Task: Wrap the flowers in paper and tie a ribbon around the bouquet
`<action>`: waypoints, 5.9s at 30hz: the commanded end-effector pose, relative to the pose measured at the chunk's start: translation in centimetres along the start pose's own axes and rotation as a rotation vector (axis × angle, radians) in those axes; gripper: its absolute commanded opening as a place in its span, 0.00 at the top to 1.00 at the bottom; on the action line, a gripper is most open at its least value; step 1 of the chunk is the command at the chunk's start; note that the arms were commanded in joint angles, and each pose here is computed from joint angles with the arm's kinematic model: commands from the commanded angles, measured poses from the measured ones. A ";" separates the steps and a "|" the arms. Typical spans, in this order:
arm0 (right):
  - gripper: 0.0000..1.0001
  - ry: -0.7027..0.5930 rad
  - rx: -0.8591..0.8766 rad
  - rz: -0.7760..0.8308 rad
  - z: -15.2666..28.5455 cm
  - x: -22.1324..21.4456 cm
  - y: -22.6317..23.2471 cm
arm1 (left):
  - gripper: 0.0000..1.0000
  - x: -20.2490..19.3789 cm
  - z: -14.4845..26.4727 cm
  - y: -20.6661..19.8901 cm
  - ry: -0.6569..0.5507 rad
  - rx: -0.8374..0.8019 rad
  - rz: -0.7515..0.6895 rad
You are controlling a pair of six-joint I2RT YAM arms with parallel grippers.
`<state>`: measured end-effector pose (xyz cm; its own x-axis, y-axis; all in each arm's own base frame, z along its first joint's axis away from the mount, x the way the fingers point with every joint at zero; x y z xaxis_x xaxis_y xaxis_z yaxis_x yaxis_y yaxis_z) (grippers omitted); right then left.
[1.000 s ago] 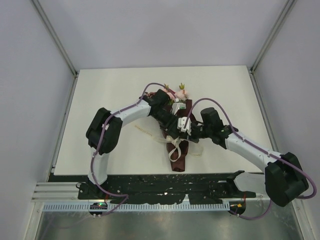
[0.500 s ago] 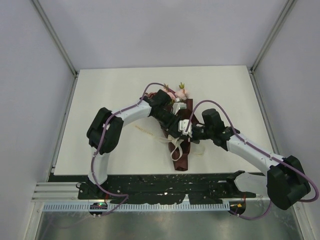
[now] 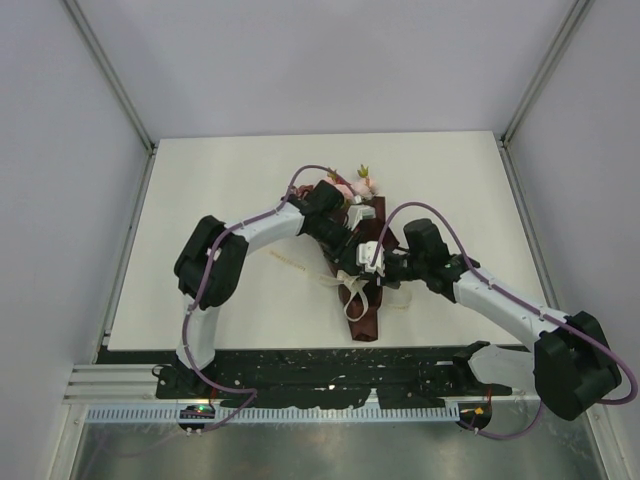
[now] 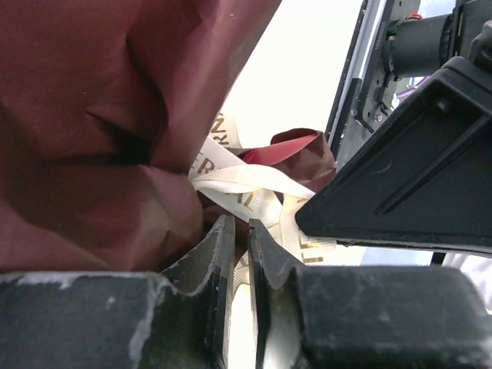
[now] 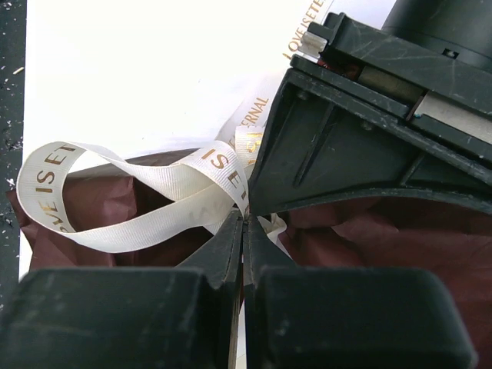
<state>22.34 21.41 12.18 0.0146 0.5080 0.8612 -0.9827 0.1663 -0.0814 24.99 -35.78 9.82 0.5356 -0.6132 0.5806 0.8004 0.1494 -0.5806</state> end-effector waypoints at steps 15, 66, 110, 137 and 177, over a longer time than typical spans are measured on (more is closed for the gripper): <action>0.94 0.001 -0.016 -0.001 -0.3 0.7 -1.8 | 0.75 3.4 3.9 0.1 -0.120 0.043 -0.129; 0.95 -0.035 -0.016 0.186 0.9 -0.8 0.1 | 0.94 1.7 -0.7 -0.8 0.056 0.045 -0.144; 0.31 0.211 -0.052 -0.578 2.1 2.2 0.4 | 1.00 3.9 3.7 1.5 -0.178 0.082 -0.021; 0.63 0.315 -0.313 -0.544 -0.4 0.0 -1.0 | 1.00 3.9 4.8 1.7 -0.190 0.120 -0.021; 0.95 0.608 -0.198 -0.596 4.1 -4.4 0.9 | 1.00 -4.9 13.9 8.2 0.062 0.469 -0.103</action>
<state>19.97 16.60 9.90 0.6789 0.6140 0.4027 -0.7202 0.6636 0.2024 31.69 -22.57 10.21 0.4754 -0.6392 0.6044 0.8775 0.3936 -0.2739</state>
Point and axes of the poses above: each gripper's point midway between its finger pads, its own z axis back along the fingers, its own y axis along the line the jaws close on, x = y × z, the point moved 2 cm from there along z, back along the fingers, and after that the axes turned 12 degrees about -z, right-handed, at the moved point
